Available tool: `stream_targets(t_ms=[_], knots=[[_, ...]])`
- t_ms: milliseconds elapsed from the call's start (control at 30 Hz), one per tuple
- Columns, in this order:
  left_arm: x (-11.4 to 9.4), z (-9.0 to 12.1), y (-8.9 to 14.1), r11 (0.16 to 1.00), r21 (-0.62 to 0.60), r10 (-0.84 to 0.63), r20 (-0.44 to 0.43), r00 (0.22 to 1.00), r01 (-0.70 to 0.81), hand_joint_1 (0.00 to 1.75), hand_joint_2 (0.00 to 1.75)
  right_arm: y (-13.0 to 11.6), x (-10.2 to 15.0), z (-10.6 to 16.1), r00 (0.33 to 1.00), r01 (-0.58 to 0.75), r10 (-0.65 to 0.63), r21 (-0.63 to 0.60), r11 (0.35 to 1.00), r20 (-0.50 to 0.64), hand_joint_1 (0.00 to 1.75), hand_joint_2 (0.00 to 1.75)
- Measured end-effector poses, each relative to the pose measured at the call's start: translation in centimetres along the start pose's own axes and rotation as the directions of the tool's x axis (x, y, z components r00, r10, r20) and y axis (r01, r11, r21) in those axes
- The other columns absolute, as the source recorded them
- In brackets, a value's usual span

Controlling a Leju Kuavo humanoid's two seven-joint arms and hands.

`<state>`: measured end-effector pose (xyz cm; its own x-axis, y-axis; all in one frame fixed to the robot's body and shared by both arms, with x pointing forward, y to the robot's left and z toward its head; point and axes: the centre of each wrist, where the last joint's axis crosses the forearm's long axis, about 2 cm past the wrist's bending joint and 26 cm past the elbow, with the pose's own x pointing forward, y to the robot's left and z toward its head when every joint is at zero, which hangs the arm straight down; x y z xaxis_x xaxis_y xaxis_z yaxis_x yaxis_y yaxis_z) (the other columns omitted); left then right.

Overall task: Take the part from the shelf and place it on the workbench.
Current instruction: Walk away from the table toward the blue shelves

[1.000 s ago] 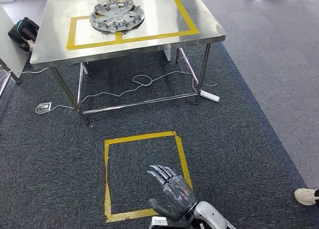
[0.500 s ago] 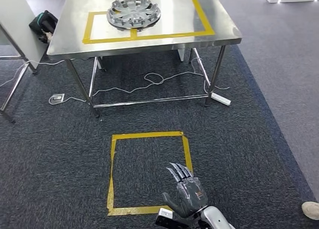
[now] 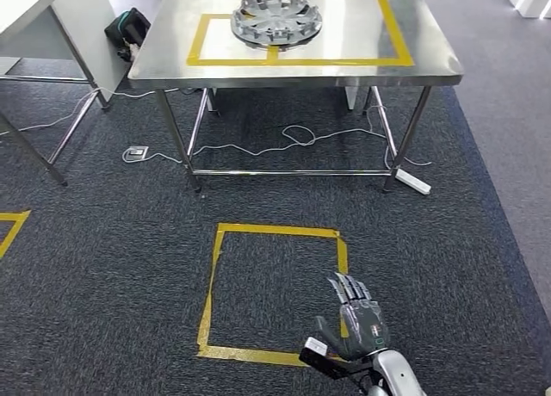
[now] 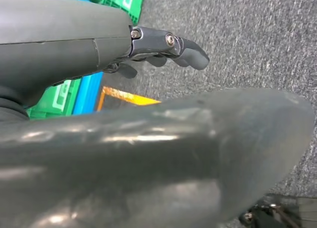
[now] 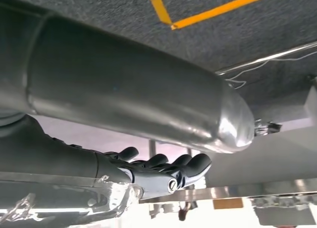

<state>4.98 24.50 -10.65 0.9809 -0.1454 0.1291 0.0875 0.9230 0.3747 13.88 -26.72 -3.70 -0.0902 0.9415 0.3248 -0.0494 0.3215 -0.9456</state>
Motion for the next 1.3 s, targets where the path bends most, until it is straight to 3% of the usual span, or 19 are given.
stream_targets(t_ms=[467, 667, 800, 967, 1167, 1300], knots=[[0.1, 0.1, -0.3, 1.0, -0.001, 0.015, -0.004, 1.0, -0.015, 0.0, 0.0, -0.1, -4.2, 1.3, 0.975, 0.013, -0.019, -0.028, 1.0, -0.219, 0.0, 0.0], [-0.2, 0.2, -0.3, 1.0, 0.0, 0.02, -0.016, 1.0, -0.02, 0.0, 0.0, -0.2, -7.2, 2.1, 0.923, 0.042, -0.062, -0.06, 0.997, -0.379, 0.0, 0.0], [0.1, 0.2, -0.4, 1.0, 0.002, 0.021, -0.012, 1.0, -0.021, 0.0, 0.0, 0.2, -9.0, 4.1, 0.867, 0.073, -0.093, -0.061, 0.995, -0.489, 0.0, 0.0], [0.0, 0.2, -0.4, 1.0, 0.002, 0.02, -0.014, 1.0, -0.02, 0.0, 0.0, 0.6, -9.9, 5.1, 0.818, 0.103, -0.123, -0.067, 0.992, -0.563, 0.0, 0.0], [0.2, 0.4, -0.7, 1.0, 0.005, 0.01, -0.008, 1.0, -0.01, 0.0, 0.0, 0.9, -11.9, 7.2, 0.681, 0.156, -0.183, -0.104, 0.982, -0.709, 0.0, 0.0], [0.4, 0.5, -0.9, 1.0, 0.007, 0.009, -0.003, 1.0, -0.009, 0.0, 0.0, 1.5, -12.5, 9.5, 0.526, 0.203, -0.212, -0.121, 0.972, -0.824, 0.0, 0.0]])
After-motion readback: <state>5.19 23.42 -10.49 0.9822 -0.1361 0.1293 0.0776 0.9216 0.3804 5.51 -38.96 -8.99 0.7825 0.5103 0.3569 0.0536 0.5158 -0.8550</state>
